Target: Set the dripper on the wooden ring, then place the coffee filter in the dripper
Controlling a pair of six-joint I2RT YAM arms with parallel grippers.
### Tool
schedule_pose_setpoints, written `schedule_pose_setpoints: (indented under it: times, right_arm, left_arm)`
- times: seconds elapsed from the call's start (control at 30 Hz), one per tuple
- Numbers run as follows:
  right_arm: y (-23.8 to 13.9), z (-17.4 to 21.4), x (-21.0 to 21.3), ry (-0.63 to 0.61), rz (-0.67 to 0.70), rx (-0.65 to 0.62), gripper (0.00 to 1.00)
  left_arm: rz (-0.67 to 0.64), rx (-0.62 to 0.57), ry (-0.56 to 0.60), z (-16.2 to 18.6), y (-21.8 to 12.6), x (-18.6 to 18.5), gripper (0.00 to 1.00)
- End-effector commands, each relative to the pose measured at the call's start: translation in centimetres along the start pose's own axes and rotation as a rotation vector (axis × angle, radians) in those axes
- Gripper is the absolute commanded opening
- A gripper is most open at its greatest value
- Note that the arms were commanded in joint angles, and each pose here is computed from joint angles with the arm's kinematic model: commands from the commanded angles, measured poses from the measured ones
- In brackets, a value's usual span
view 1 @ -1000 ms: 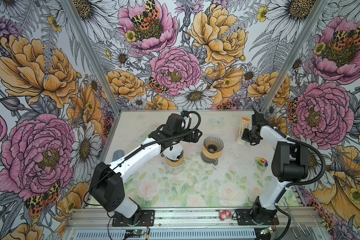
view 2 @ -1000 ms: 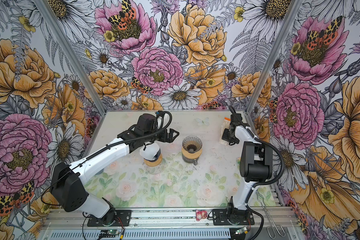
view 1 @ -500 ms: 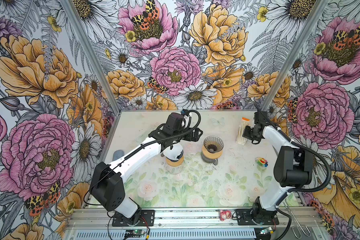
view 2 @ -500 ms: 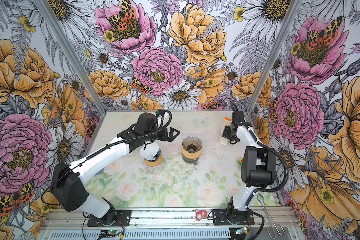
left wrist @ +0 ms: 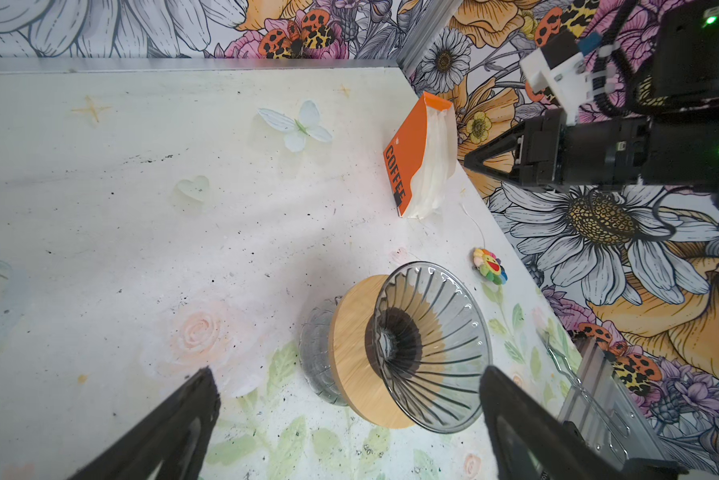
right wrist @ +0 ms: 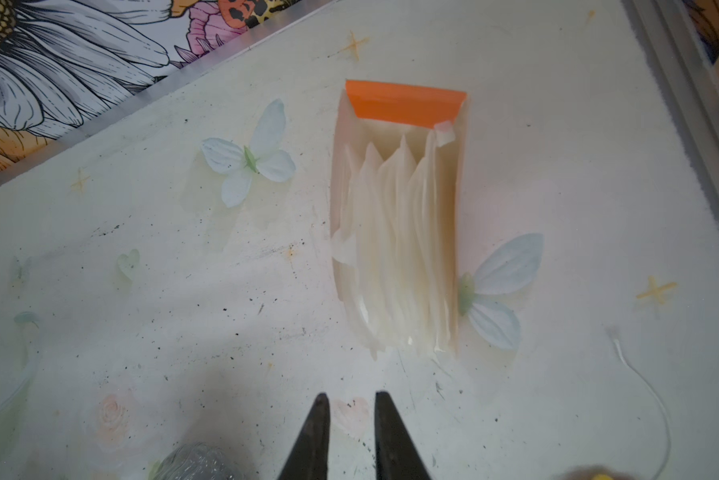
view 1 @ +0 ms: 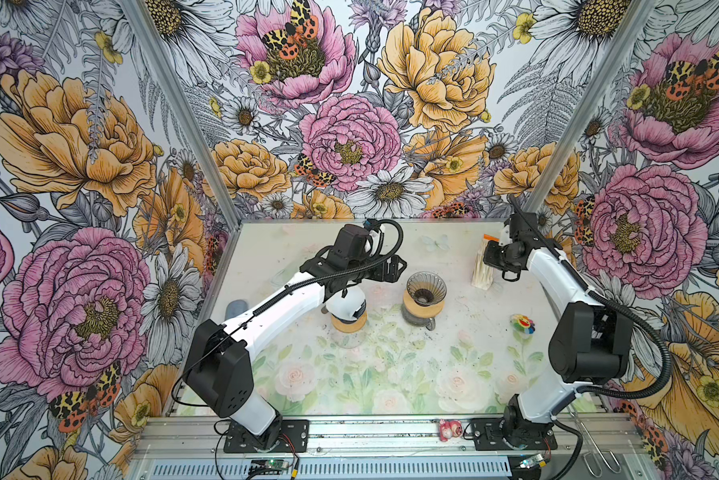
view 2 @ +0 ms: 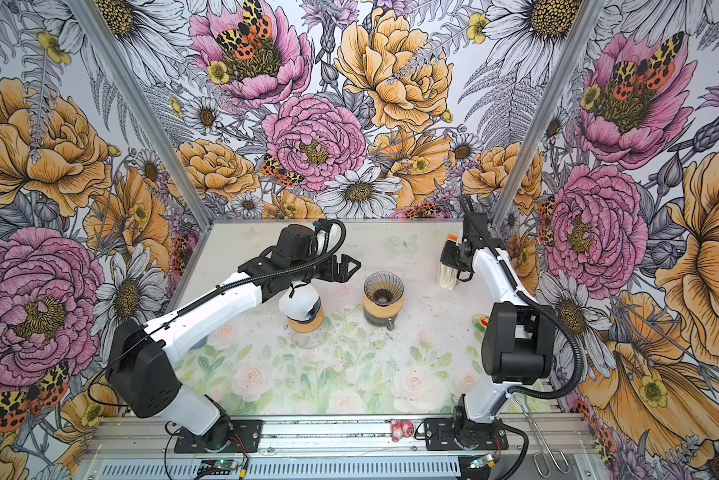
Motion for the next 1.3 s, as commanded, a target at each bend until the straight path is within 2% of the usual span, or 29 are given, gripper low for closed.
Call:
schedule_pose_setpoints:
  times: [0.0, 0.37, 0.57, 0.83, 0.93, 1.07, 1.27]
  right_arm:
    - [0.1, -0.8, 1.2, -0.04, -0.016, -0.007, 0.24]
    - [2.3, -1.2, 0.9, -0.034, 0.097, 0.004, 0.25]
    - [3.7, -1.5, 0.9, -0.037, 0.106, 0.02, 0.31]
    - [5.2, -2.5, 1.2, -0.047, 0.126, 0.015, 0.31]
    - [5.4, -2.6, 1.4, -0.05, 0.138, 0.009, 0.3]
    - [5.4, -2.6, 1.2, -0.049, 0.171, -0.003, 0.2]
    - [5.3, -2.4, 1.0, -0.048, 0.178, 0.0, 0.12]
  left_arm:
    - [0.025, -0.028, 0.004, -1.2, -0.1, -0.3, 0.99]
    - [0.017, -0.019, 0.007, -1.2, 0.0, -0.2, 0.99]
    - [0.022, -0.017, 0.009, -1.3, 0.2, -0.1, 0.99]
    - [0.025, -0.006, 0.005, -1.4, 0.7, 0.0, 0.99]
    - [0.026, -0.002, 0.003, -1.4, 0.8, 0.0, 0.99]
    - [0.024, -0.003, 0.004, -1.5, 0.9, 0.1, 0.99]
    - [0.027, 0.003, 0.001, -1.4, 1.0, 0.1, 0.99]
Point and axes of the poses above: each gripper's point midway between its finger pads, its own y axis out along the fingers, its own x axis along the line the jaws close on, z = x × y, the point moved 8 cm from there along -y, back along the fingers, and after that the axes turned 7 degrees about y, right-handed, at the moved point
